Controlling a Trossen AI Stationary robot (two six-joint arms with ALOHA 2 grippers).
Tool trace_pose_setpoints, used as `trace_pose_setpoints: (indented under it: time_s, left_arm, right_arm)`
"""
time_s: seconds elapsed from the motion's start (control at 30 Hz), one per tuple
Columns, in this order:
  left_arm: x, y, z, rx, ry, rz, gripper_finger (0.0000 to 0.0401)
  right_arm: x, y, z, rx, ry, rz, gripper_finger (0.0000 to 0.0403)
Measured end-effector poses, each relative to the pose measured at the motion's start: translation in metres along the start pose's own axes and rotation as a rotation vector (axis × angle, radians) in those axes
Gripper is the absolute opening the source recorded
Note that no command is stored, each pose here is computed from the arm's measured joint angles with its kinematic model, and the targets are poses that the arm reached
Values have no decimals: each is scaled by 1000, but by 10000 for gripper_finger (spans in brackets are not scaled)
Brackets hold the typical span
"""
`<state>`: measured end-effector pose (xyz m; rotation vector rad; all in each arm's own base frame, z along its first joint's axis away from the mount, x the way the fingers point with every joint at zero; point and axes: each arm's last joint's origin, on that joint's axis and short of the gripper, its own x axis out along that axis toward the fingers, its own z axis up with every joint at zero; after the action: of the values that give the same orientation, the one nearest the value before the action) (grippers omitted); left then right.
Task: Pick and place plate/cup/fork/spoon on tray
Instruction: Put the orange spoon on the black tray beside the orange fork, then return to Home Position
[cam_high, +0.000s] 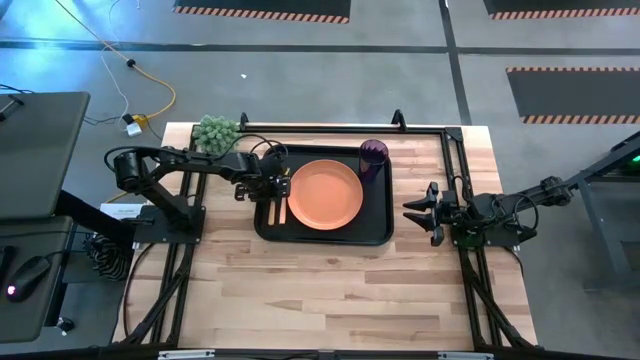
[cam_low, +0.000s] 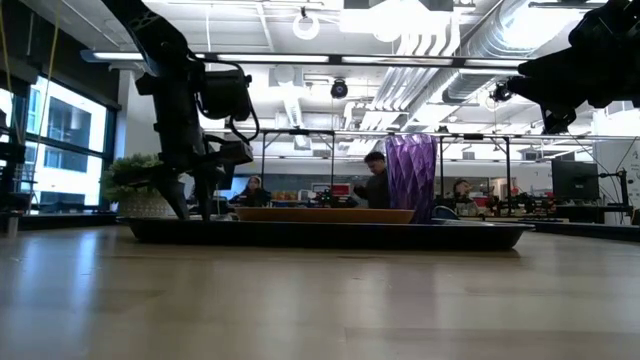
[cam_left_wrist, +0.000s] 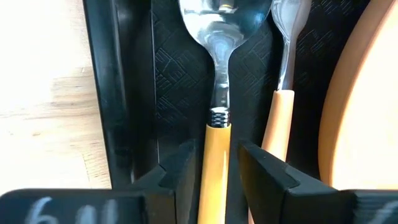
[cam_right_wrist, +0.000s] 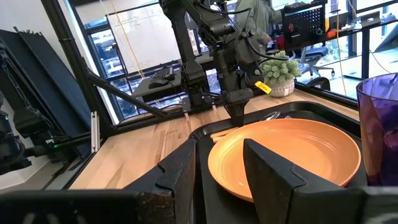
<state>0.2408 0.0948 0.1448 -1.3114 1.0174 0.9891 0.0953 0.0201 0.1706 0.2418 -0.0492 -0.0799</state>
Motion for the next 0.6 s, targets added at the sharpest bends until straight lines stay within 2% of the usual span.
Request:
trace_pose_setpoints:
  time_s: [0.33,0.5,0.6]
  left_arm:
    - [-6,-2,-1,9,7,-32,115]
    - [-30,-8,-1,60,-41,-115,115]
    - [-52,-10,-4,124,-72,-203,115]
  right_arm:
    - [0,0,0,0,0,0,126]
    - [0,0,0,0,0,0,126]
    - [0,0,0,0,0,0,126]
